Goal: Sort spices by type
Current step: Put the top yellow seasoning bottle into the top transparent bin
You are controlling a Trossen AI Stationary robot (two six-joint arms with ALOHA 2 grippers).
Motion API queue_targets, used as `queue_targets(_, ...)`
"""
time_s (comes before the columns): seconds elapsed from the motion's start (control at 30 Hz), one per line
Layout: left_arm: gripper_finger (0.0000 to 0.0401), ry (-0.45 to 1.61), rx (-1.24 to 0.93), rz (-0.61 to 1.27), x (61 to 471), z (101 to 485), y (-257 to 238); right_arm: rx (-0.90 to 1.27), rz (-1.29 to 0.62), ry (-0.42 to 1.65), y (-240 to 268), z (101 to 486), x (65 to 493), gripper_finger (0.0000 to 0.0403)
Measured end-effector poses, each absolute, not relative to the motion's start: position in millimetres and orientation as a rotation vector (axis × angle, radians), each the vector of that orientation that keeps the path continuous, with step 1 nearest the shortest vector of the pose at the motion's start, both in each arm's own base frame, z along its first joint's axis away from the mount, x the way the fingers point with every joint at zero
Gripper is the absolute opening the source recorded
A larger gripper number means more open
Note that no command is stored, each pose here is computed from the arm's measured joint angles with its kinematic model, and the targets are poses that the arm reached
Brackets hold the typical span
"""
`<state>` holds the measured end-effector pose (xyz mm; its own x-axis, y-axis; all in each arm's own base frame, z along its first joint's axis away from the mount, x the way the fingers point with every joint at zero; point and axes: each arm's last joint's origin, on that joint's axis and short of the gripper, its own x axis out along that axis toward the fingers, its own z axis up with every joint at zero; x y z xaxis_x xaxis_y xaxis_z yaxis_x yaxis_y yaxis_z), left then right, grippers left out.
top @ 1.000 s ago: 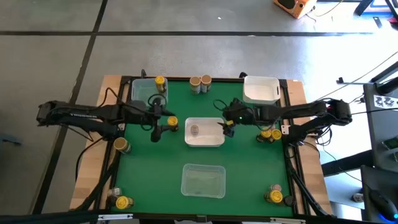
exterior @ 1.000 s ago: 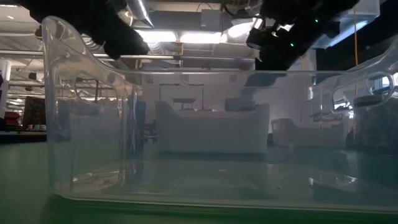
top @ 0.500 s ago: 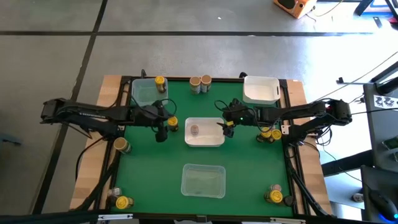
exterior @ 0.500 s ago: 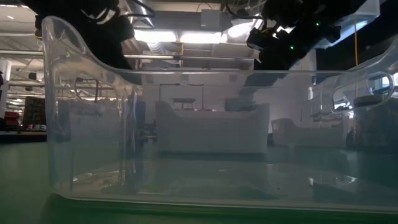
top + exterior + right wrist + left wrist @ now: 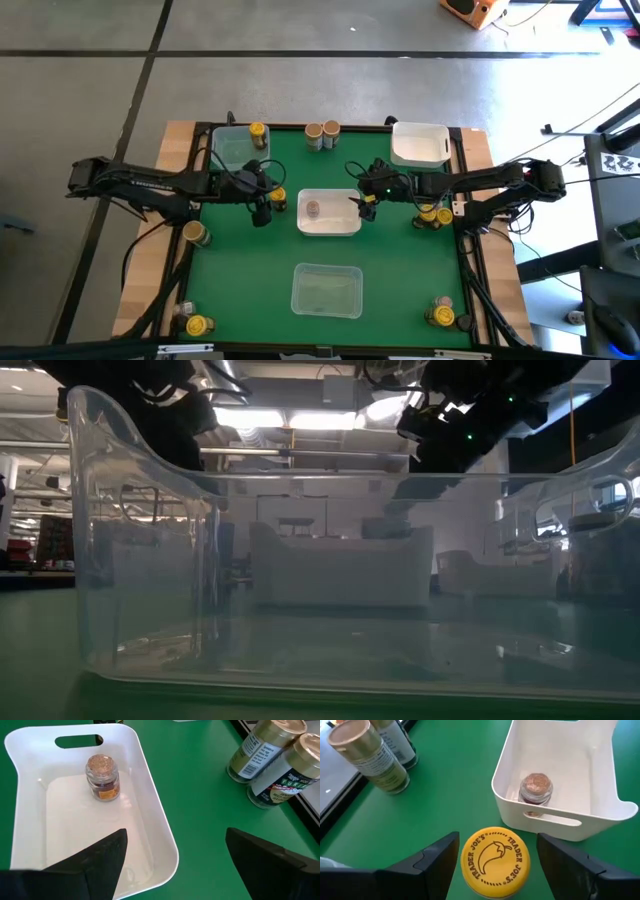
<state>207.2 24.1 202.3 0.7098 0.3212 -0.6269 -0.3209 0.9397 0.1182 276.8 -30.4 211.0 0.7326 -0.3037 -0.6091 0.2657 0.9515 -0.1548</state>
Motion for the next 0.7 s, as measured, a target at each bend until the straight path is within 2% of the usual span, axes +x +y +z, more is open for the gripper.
queue_targets(0.7, 0.0263, 0.836, 0.001, 0.367, 218, 176, 27, -0.057, -0.314, 0.666, -31, 212, 278, 0.0337)
